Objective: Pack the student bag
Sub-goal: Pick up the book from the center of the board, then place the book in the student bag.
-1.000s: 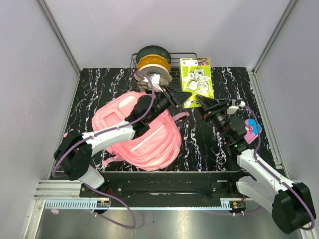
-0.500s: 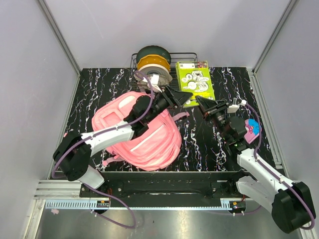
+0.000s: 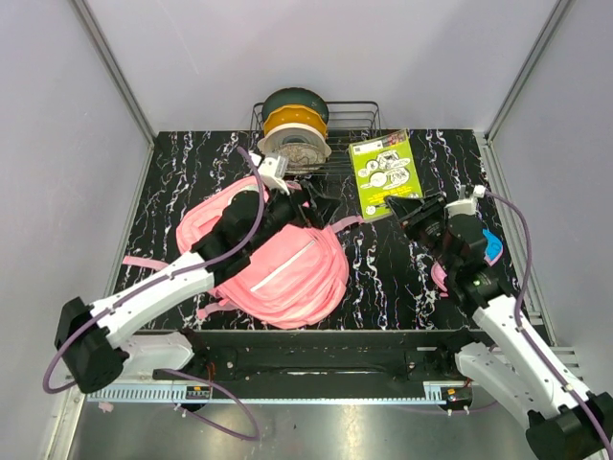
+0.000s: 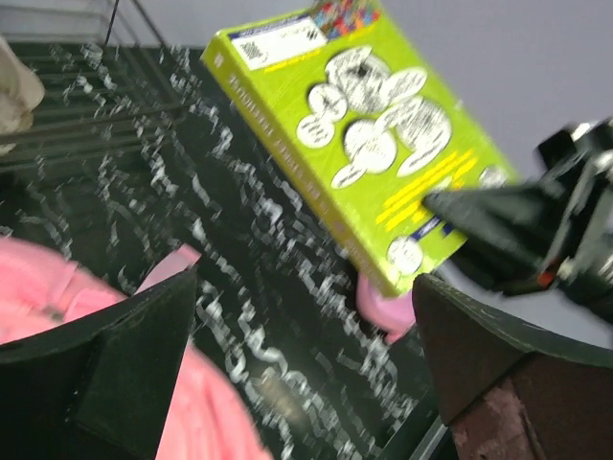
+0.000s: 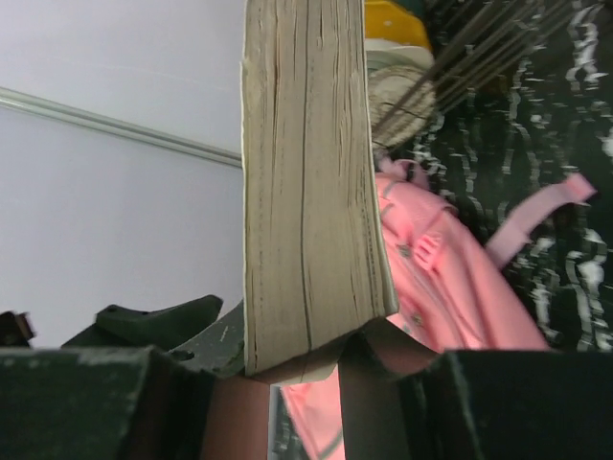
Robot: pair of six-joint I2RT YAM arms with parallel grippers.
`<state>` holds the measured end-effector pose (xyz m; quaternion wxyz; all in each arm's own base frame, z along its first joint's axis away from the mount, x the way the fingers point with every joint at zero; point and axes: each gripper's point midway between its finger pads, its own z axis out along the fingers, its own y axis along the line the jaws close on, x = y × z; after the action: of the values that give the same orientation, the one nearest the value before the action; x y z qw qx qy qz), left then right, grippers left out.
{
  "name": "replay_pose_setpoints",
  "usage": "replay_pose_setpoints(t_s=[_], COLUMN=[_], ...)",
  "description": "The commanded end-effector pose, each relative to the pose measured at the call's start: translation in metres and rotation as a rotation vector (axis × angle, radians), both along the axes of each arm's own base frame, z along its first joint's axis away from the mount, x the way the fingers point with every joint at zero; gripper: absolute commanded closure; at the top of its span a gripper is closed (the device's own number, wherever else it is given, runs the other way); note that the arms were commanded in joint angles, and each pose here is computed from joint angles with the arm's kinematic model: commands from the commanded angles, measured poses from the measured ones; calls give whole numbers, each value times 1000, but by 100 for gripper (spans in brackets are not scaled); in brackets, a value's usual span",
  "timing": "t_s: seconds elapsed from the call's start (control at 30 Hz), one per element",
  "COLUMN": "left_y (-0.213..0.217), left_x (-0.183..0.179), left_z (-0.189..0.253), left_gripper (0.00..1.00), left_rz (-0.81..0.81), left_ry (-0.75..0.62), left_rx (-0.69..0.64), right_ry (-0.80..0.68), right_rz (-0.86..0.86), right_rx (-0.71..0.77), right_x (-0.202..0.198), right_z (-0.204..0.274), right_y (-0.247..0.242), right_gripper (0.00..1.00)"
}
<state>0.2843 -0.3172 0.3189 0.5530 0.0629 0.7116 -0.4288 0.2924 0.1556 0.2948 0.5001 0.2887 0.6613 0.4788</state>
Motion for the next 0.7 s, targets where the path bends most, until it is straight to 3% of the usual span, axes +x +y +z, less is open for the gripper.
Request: replay_pose_setpoints(t_s=[0.0, 0.07, 0.17, 0.33, 0.53, 0.67], left_y=[24, 23, 17, 12, 35, 34], left_x=[-32, -57, -88, -137, -145, -148], left_z=[-61, -81, -109, -157, -188, -193], left_gripper=[1, 13, 7, 11, 13, 16], left_rz=[-59, -152, -249, -432, -432, -466], left_ry=[13, 35, 69, 132, 202, 209], left_rx=[318, 421, 552, 761, 968, 992], right_ry=[-51, -34, -21, 0, 12, 24], right_rz=[-89, -148, -182, -153, -119, -84], right_rx=[-214, -294, -350, -358, -331, -329], right_x=[-16, -23, -30, -36, -37, -37], right_z=[35, 34, 37, 37, 34, 30], right_y=[-31, -49, -61, -58, -51, -44], right_gripper=[100, 100, 100, 100, 100, 100])
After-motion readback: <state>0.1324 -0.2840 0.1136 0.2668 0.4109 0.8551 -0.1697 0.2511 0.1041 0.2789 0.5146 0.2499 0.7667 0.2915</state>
